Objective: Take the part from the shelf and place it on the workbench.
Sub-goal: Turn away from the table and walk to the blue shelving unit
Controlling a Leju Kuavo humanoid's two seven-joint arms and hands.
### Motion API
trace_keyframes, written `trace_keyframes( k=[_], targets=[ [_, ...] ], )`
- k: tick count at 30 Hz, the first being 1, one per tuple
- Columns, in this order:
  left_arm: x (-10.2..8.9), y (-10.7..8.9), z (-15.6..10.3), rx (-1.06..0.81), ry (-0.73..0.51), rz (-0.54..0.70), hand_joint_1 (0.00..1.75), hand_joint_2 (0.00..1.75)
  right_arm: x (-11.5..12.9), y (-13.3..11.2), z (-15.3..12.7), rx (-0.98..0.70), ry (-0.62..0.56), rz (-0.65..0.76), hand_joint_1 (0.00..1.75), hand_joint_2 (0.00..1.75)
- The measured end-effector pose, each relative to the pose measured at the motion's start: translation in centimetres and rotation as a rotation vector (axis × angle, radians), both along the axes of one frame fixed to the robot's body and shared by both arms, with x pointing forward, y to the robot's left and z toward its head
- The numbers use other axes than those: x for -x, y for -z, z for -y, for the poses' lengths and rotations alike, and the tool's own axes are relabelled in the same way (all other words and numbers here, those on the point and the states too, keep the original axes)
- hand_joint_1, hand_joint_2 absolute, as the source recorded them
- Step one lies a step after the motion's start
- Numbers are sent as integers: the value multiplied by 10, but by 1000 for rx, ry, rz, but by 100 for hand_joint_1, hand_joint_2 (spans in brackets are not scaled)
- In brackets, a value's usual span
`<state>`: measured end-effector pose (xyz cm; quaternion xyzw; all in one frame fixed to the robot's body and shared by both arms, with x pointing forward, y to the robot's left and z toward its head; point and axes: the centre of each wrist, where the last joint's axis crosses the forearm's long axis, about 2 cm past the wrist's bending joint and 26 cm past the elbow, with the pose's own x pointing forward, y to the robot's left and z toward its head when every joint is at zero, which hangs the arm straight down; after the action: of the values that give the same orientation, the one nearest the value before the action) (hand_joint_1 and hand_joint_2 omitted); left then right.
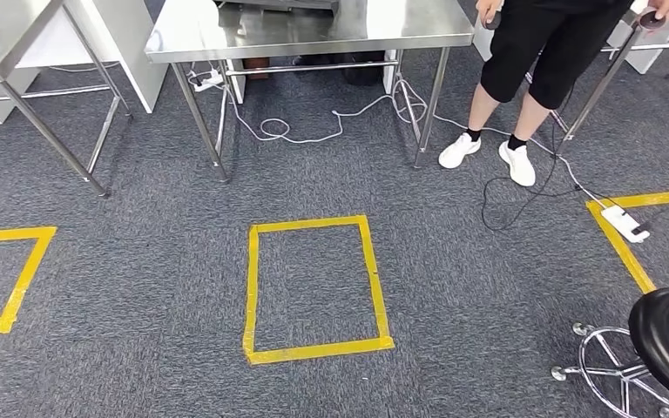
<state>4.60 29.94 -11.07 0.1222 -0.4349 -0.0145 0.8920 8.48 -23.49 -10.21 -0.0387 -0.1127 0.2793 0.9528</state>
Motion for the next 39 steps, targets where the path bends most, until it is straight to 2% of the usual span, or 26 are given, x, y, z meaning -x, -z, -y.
trace_keyframes(
  k=[13, 30, 39],
  targets=[
    [6, 1, -1, 11, -4, -78, 0, 0, 0, 0, 0, 2, 20, 2, 0, 0],
    [7, 1, 2, 16, -14, -103, 0, 0, 2, 1, 3, 8, 27, -6, 0, 0],
    [8, 1, 2, 27, -56, -195, 0, 0, 5, 1, 3, 3, 36, -14, 0, 0]
  ],
)
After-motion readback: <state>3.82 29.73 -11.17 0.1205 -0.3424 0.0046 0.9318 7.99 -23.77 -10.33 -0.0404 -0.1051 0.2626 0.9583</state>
